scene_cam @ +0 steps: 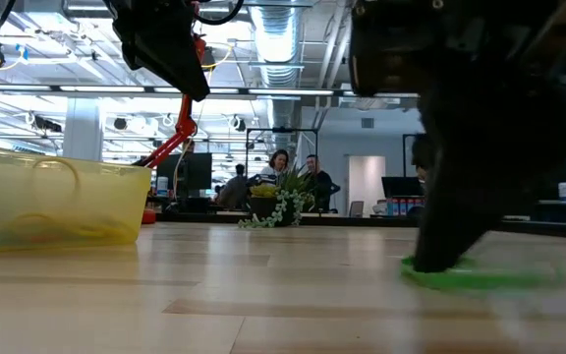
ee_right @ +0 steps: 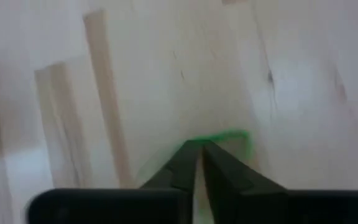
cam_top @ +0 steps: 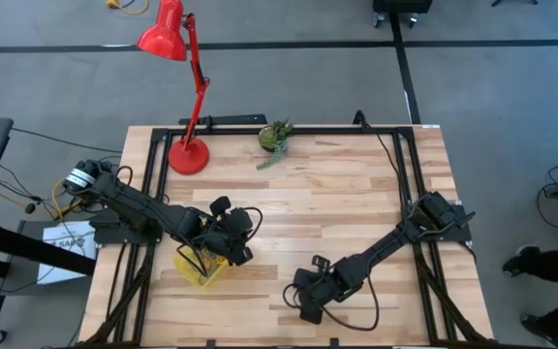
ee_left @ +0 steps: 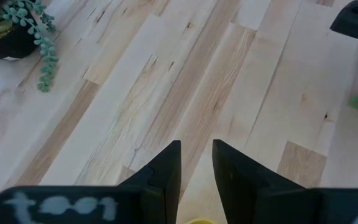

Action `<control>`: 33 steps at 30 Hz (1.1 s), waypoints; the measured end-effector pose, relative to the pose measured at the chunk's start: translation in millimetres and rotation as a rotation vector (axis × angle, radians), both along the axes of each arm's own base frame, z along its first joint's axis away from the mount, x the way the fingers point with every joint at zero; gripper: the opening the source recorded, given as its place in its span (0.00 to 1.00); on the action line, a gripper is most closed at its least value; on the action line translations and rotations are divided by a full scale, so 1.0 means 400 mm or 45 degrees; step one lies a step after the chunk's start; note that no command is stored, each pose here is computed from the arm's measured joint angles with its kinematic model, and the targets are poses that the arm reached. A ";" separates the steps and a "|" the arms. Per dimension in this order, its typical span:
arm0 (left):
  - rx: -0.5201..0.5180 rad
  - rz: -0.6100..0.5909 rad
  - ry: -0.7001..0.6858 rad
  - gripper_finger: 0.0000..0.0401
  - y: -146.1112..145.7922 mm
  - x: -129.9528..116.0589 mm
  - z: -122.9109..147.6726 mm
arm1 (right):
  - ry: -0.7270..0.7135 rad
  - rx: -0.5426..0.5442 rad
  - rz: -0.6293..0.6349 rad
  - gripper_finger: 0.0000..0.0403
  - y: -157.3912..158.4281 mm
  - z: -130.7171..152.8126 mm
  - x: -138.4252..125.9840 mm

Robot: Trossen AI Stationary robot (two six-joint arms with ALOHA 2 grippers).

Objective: Pick and place items into bin
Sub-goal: Put the green rubber band into the yellow bin

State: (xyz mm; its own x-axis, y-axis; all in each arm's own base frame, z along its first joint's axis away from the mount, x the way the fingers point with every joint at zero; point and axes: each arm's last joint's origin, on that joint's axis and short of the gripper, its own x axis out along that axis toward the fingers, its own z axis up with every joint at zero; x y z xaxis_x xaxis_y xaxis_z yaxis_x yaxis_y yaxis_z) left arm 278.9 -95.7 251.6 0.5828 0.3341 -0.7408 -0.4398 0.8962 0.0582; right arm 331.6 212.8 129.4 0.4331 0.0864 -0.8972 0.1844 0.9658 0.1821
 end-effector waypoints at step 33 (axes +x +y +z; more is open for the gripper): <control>0.007 -0.007 0.003 0.21 0.001 0.000 0.000 | 0.109 -0.058 0.061 0.14 -0.033 0.014 -0.010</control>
State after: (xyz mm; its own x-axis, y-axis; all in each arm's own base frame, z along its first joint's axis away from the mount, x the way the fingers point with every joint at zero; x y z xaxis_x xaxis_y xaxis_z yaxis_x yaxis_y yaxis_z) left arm 279.0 -95.5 251.6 0.5828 0.3352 -0.7403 -0.4349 0.8982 0.0642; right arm 327.5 199.8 135.1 0.3510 0.0636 -0.9342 0.1510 0.9808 0.1235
